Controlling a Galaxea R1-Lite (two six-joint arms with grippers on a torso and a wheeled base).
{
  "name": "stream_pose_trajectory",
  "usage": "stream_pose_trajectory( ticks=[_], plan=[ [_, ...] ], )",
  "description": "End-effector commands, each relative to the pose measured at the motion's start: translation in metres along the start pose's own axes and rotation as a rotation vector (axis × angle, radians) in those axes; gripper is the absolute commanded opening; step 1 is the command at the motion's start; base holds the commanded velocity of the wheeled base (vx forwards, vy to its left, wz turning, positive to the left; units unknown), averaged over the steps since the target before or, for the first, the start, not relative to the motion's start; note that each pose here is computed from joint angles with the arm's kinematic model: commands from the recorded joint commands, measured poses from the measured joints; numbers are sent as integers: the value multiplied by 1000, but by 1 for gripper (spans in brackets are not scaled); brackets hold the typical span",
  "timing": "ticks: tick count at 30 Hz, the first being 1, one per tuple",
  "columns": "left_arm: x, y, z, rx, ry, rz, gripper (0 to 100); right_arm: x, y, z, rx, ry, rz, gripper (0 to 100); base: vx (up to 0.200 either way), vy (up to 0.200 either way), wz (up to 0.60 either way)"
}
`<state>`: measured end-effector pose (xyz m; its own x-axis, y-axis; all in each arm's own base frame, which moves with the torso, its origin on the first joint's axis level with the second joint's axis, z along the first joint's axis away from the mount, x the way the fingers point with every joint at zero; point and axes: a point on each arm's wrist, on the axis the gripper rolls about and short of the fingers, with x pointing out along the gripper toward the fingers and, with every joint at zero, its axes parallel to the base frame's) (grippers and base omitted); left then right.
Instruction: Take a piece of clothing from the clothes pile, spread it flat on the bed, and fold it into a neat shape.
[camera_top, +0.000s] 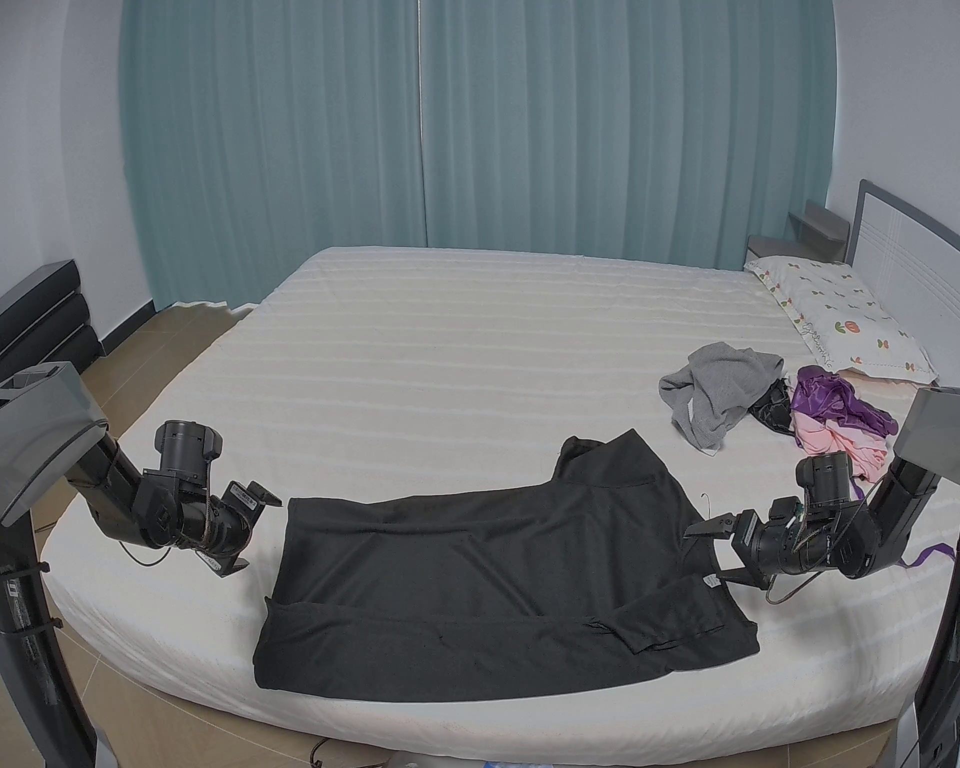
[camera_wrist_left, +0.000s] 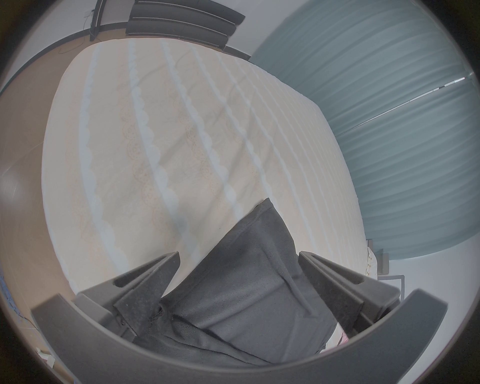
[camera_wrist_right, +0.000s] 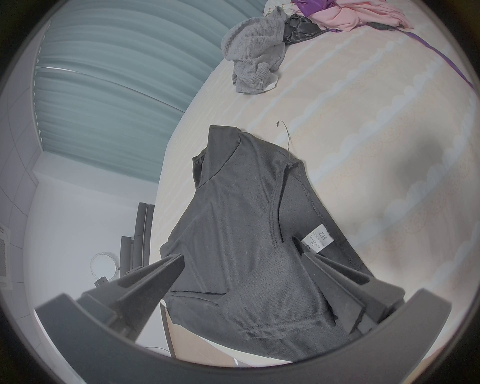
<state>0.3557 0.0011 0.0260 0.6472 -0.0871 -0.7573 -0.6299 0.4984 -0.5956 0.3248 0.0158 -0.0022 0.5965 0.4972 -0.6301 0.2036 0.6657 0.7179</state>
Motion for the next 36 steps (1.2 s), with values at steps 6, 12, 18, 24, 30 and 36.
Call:
stream_pose_trajectory(
  ticks=[6, 12, 18, 24, 30, 36],
  plan=[
    [1, -1, 1, 5, 5, -11, 100, 0, 0, 0, 1, 2, 0, 100, 0, 0, 0],
    [19, -16, 11, 83, -15, -49, 100, 0, 0, 0, -1, 2, 0, 100, 0, 0, 0],
    [48, -33, 23, 146, -45, -96, 100, 1, 0, -1, -2, 3, 0, 100, 0, 0, 0],
    [80, -47, 31, 220, -69, -130, 100, 1, 1, -2, -5, 7, -1, 100, 0, 0, 0],
    [102, -49, 35, 251, -81, -142, 100, 1, 0, -4, -4, 13, -4, 100, 0, 0, 0],
    [110, -51, 31, 269, -71, -137, 100, 2, 1, -2, -8, 11, 1, 100, 0, 0, 0]
  ],
)
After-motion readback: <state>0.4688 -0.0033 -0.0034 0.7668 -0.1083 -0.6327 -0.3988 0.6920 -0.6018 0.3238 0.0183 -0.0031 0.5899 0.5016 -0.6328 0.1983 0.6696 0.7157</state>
